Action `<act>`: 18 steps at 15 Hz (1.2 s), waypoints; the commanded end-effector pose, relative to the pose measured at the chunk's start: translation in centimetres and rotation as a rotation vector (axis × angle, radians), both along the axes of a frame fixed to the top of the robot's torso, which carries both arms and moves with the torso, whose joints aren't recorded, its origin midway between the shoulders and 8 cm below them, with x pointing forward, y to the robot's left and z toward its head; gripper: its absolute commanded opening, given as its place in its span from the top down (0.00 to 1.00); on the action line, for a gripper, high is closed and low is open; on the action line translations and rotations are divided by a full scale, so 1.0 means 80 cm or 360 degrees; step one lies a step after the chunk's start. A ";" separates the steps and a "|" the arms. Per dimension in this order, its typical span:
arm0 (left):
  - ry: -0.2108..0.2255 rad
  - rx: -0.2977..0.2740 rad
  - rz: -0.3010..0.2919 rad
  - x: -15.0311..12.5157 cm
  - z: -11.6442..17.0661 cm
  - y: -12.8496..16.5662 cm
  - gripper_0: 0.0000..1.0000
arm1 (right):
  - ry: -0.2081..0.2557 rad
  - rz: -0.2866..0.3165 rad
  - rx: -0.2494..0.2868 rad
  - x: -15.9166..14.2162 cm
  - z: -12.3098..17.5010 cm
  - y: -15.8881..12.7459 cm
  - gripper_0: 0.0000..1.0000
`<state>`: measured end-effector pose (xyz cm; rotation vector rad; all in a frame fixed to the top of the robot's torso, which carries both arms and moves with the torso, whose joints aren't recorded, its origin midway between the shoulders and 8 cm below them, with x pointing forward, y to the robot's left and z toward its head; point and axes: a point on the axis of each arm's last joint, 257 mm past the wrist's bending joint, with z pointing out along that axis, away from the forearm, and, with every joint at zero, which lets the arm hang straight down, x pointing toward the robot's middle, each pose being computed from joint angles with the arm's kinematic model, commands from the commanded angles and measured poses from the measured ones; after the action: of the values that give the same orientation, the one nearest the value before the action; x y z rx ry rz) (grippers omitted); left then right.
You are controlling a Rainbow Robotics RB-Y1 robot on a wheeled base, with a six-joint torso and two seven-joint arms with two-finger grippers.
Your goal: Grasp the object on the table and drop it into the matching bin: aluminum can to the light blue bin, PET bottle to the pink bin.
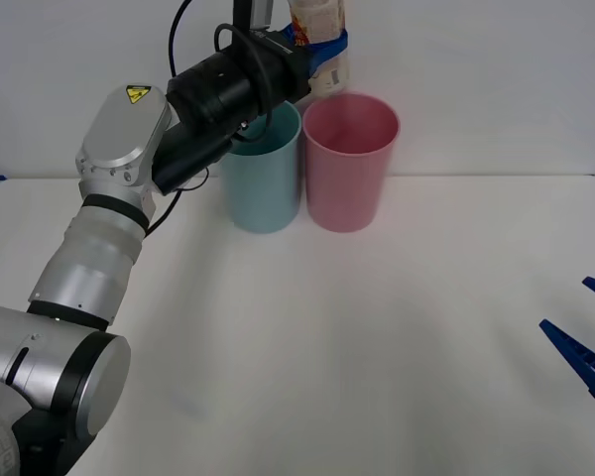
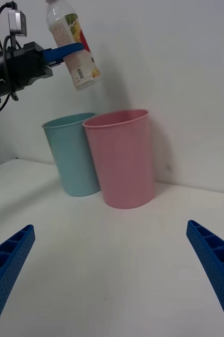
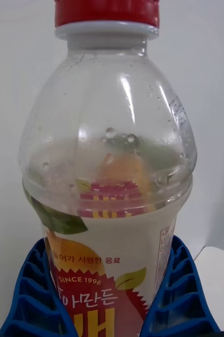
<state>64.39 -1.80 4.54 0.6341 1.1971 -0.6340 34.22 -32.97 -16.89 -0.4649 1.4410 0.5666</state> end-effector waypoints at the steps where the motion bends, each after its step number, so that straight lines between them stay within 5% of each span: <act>1: -0.0034 0.0057 0.0103 0.007 -0.008 -0.030 0.98 | 0.0000 0.0000 0.0000 0.000 0.000 0.000 0.00; 6: -0.0071 0.0097 0.0259 0.013 -0.015 -0.066 0.98 | 0.0000 0.0000 0.0000 0.000 0.000 0.000 0.00; 12: -0.0066 0.0092 0.0291 0.014 -0.017 -0.070 0.96 | 0.0000 0.0000 0.0000 0.000 0.000 0.000 0.00; 13: -0.0063 0.0085 0.0288 0.014 -0.016 -0.070 0.83 | 0.0000 0.0000 0.0000 0.000 0.000 0.000 0.00; 14: -0.0064 0.0085 0.0288 0.014 -0.016 -0.070 0.54 | 0.0000 0.0000 0.0000 0.000 0.000 0.000 0.00; 15: -0.0066 0.0089 0.0287 0.013 -0.016 -0.071 0.00 | 0.0000 0.0000 0.0000 0.000 0.000 0.000 0.00; 18: -0.0054 0.0072 0.0282 0.014 -0.016 -0.069 0.00 | 0.0000 0.0000 0.0000 0.000 0.000 0.000 0.00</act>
<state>65.49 -7.37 3.21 0.5692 1.2235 -0.4414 34.23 -32.97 -16.89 -0.4648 1.4410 0.5667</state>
